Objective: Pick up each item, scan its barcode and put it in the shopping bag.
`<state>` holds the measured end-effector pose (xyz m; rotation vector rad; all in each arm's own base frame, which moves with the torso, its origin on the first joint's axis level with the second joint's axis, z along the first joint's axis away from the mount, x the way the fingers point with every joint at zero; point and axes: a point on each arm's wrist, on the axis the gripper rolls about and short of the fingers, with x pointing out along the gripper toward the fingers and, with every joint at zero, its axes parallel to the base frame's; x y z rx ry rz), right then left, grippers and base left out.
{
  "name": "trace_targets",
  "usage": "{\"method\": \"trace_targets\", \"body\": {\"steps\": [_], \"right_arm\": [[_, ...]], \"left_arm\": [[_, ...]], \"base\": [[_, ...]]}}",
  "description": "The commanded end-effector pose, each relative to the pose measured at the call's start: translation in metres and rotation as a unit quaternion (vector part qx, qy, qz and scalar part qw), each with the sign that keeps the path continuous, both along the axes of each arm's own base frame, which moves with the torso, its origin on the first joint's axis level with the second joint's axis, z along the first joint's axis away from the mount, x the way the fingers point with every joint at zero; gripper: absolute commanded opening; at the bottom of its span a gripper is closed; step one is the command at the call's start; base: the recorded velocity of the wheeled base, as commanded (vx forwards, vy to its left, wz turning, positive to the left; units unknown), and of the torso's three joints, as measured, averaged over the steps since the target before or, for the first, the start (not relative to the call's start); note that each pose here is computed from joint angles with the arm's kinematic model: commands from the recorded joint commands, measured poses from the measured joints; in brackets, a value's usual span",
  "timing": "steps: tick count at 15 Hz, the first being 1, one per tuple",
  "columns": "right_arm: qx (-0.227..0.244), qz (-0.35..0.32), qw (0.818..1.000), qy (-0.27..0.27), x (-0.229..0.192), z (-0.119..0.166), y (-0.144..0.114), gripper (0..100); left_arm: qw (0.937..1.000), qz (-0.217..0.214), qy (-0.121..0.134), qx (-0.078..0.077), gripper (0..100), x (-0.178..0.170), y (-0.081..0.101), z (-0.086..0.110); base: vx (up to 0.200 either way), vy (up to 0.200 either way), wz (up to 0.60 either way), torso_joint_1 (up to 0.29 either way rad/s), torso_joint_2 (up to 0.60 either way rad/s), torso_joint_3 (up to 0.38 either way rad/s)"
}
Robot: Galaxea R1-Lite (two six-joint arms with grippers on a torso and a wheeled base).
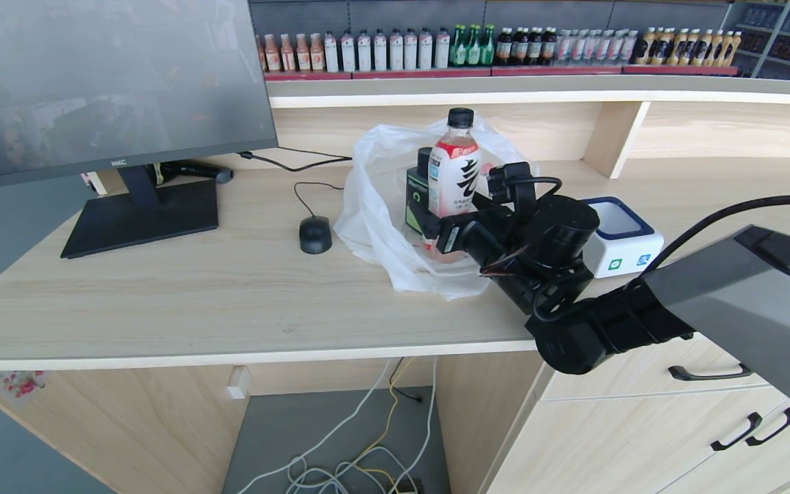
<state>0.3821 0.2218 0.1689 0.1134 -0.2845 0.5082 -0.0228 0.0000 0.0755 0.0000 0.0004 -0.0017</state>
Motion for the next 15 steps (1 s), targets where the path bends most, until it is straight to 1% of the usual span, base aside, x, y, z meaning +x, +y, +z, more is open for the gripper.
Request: {"method": "trace_targets", "body": {"steps": [1,5,9,12,13,14,15], "right_arm": [[-0.001,0.0,1.0,0.001,0.0,-0.001,0.0,100],[-0.002,-0.001,1.0,0.003,-0.001,-0.001,-0.001,100],[0.005,0.001,1.0,-0.008,-0.013,0.013,-0.007,100],[0.015,0.002,1.0,-0.018,-0.036,0.028,-0.02,100],[0.019,0.003,1.0,-0.024,-0.047,0.037,-0.026,100],[0.021,0.003,1.0,-0.024,-0.074,0.05,-0.041,100],[0.023,0.002,1.0,-0.019,-0.091,0.055,-0.052,100]], "left_arm": [[1.0,0.0,0.0,0.0,100,0.0,0.0,0.0],[1.0,0.0,0.0,0.0,100,0.0,0.0,0.0],[1.0,0.0,0.0,0.0,100,0.0,0.0,0.0],[1.0,0.0,0.0,0.0,100,0.0,0.0,0.0],[1.0,0.0,0.0,0.0,100,0.0,0.0,0.0],[1.0,0.0,0.0,0.0,100,0.0,0.0,0.0],[1.0,0.0,0.0,0.0,100,0.0,0.0,0.0]], "base": [[0.0,0.0,0.0,0.0,0.0,0.0],[0.0,0.0,0.0,0.0,0.0,0.0],[0.0,0.0,0.0,0.0,0.0,0.0],[0.0,0.0,0.0,0.0,0.0,0.0],[0.0,0.0,0.0,0.0,0.0,0.0],[0.0,0.0,0.0,0.0,0.0,0.0],[0.0,0.0,0.0,0.0,0.0,0.0]]}}
